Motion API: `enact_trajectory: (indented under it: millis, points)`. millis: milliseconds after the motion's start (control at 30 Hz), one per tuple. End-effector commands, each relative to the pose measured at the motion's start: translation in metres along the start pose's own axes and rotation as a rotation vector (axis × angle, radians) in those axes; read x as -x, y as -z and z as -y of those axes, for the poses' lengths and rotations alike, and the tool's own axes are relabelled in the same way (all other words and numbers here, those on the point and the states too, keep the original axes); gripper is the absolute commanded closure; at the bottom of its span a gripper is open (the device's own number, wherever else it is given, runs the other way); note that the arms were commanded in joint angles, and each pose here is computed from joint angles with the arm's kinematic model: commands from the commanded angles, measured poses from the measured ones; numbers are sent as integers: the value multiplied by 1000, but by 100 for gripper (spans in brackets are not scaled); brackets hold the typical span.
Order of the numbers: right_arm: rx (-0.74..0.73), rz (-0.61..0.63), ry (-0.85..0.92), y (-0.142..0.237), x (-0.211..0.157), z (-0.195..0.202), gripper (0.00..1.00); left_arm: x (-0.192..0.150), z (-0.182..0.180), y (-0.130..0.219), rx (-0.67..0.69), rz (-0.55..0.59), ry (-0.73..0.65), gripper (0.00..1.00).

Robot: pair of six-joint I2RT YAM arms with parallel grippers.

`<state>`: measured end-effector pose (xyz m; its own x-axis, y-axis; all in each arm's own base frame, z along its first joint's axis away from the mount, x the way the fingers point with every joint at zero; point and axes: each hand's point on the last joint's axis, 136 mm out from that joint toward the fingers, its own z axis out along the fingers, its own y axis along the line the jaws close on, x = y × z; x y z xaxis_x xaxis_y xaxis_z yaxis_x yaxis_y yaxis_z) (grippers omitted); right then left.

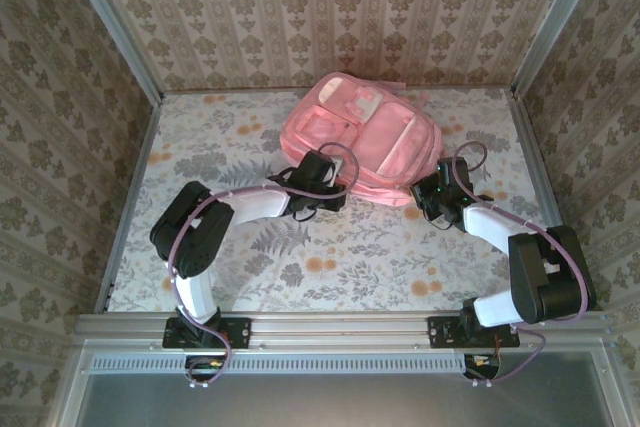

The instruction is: Pack the student bag

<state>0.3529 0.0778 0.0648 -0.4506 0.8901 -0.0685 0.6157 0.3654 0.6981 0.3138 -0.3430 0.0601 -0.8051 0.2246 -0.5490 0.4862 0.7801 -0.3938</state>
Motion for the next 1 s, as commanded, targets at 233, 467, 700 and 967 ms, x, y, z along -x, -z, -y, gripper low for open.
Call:
enact_trajectory:
  millis: [233,467,700,967]
  points:
    - [-23,37,17,2,12,-1,100,16,-33,20,88,49,53,94]
    - [-26,-9,81,8,-7,-2,100,21,-2,42,-28,63,39,54]
    - [-39,-32,201,27,-54,1,100,15,6,113,-10,113,27,31]
    - [-31,-120,406,38,-147,7,97,20,-15,206,128,251,40,0]
